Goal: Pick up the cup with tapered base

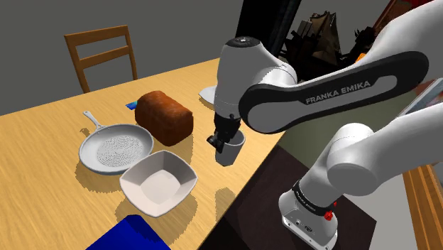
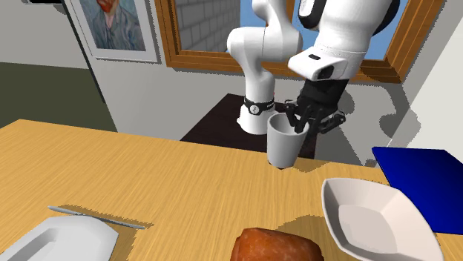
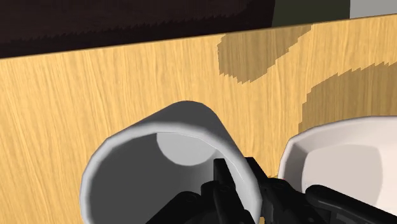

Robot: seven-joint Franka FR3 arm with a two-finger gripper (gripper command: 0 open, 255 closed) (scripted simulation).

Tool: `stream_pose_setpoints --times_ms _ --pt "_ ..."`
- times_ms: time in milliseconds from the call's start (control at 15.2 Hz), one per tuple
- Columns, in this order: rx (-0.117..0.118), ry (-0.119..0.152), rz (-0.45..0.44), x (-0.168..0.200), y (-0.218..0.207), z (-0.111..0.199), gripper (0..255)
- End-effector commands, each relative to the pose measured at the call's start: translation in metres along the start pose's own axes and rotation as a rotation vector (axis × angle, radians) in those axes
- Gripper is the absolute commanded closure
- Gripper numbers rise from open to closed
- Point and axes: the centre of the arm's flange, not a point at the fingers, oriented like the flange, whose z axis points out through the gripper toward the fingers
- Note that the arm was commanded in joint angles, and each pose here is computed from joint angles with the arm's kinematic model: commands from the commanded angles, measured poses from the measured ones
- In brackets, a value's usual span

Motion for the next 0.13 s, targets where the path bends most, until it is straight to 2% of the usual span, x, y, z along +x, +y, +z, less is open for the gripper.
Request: stream_pose_setpoints --times_ms 0,66 --pt "0.0 -0.001 0.0 -0.0003 0.0013 -0.0064 255" --pt "0.0 -0.001 0.0 -0.0003 0.0013 -0.0064 255"
